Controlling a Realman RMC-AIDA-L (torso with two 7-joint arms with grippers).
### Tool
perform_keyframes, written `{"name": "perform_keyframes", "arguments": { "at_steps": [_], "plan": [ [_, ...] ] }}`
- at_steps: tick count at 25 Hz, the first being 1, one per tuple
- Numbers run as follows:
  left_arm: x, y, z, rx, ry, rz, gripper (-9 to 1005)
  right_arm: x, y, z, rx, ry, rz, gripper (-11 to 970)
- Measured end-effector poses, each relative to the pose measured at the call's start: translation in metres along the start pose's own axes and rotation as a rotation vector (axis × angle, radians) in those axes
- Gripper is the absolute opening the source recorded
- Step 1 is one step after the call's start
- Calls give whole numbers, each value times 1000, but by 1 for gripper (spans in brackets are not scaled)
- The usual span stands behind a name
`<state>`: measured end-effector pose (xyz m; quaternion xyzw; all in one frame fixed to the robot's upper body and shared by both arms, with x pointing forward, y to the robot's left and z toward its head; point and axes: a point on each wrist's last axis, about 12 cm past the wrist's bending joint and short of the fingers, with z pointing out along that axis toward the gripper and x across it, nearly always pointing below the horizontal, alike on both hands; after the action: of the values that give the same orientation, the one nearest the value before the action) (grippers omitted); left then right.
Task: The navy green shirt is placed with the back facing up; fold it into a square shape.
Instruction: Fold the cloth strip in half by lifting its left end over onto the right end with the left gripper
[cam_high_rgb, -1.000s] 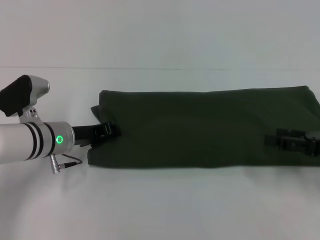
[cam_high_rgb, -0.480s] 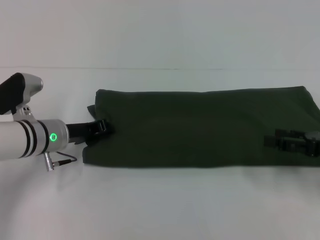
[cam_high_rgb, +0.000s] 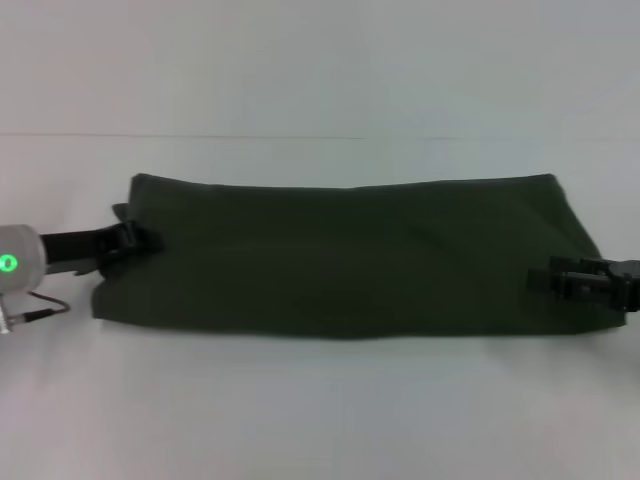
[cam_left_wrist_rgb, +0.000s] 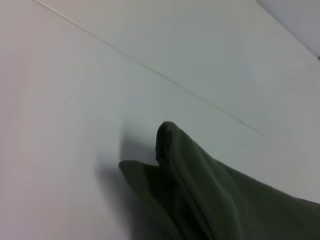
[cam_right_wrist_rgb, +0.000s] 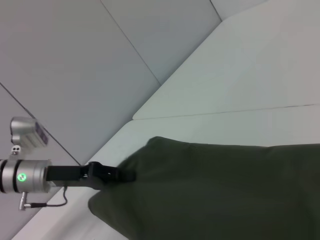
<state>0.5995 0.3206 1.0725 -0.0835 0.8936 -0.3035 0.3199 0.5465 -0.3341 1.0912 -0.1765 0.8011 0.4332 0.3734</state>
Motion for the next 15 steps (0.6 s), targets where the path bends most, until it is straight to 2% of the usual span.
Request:
{"name": "perform_keyframes", "arguments": {
  "at_steps": [1,2,3,8,12,15],
  "plan": [
    [0,0,0,0,0,0,105,0,0,0,-1,1,0,897],
    [-5,10,-12,-45,-1,19,105,0,0,1,-3,1,-1,897],
    [-5,10,-12,-45,-1,19,105,0,0,1,-3,1,-1,897],
    [-21,38,-45,-216,3,75,104,-2,0,2,-2,1,6,897],
    [-25,43,-53,-245,-4,79,100,-3,0,1,2,1,12,897],
    [-26,41,-55,-228,3,75,101,-3,0,1,2,0,12,897]
  ]
}}
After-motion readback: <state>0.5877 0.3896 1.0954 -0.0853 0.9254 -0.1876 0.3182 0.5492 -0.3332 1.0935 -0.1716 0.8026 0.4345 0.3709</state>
